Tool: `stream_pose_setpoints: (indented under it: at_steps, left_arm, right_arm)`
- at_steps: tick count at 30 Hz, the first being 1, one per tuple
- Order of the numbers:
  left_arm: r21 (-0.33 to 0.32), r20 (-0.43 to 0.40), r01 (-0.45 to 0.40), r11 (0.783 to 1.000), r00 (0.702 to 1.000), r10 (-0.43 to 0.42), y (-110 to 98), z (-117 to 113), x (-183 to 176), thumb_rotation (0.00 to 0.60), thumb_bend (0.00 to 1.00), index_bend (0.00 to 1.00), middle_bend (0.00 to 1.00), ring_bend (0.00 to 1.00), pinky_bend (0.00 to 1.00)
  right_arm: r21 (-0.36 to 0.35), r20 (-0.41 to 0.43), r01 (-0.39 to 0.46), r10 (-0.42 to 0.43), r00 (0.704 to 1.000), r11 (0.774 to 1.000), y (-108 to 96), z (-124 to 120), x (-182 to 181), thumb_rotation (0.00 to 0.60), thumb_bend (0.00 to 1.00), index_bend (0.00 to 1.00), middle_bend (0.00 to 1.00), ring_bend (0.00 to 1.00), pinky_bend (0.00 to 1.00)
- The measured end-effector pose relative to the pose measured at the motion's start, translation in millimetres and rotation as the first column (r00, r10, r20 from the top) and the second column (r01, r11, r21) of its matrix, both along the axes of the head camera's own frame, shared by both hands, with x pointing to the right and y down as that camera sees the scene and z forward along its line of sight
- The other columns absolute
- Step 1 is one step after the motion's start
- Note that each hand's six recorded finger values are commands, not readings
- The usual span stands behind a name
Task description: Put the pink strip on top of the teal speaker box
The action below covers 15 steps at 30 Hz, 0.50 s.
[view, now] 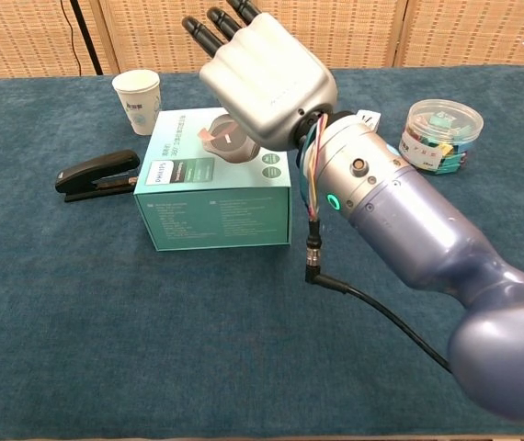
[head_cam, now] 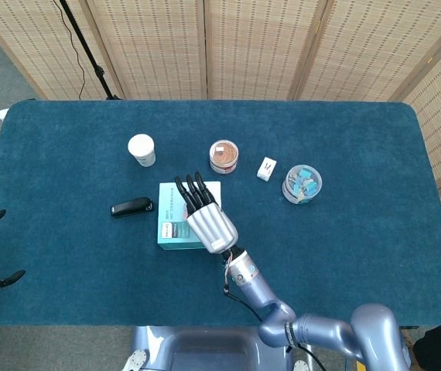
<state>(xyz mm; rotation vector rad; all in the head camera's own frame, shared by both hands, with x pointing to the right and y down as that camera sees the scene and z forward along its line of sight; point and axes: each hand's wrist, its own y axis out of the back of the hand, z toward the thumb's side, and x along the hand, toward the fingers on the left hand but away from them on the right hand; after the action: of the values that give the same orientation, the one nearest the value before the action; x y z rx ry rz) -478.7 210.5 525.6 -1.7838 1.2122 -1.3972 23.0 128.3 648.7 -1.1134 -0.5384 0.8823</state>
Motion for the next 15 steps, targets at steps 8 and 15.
stream_pose_setpoints:
  at_steps: [8,15]
  left_arm:
    - [0.001,-0.004,0.004,1.000,1.000,-0.004,0.1,-1.2,-2.0,0.600,0.00,0.00,0.00,0.00,0.00]
    - [0.002,-0.004,0.003,1.000,1.000,-0.003,0.2,-1.7,-2.4,0.600,0.00,0.00,0.00,0.00,0.00]
  right_arm:
    - [-0.002,0.007,0.018,-0.018,1.000,1.000,5.2,0.9,-4.6,0.600,0.72,0.42,0.00,0.00,0.00]
    - [-0.015,0.019,0.024,-0.024,1.000,1.000,7.6,0.5,-4.5,0.600,0.72,0.17,0.00,0.00,0.00]
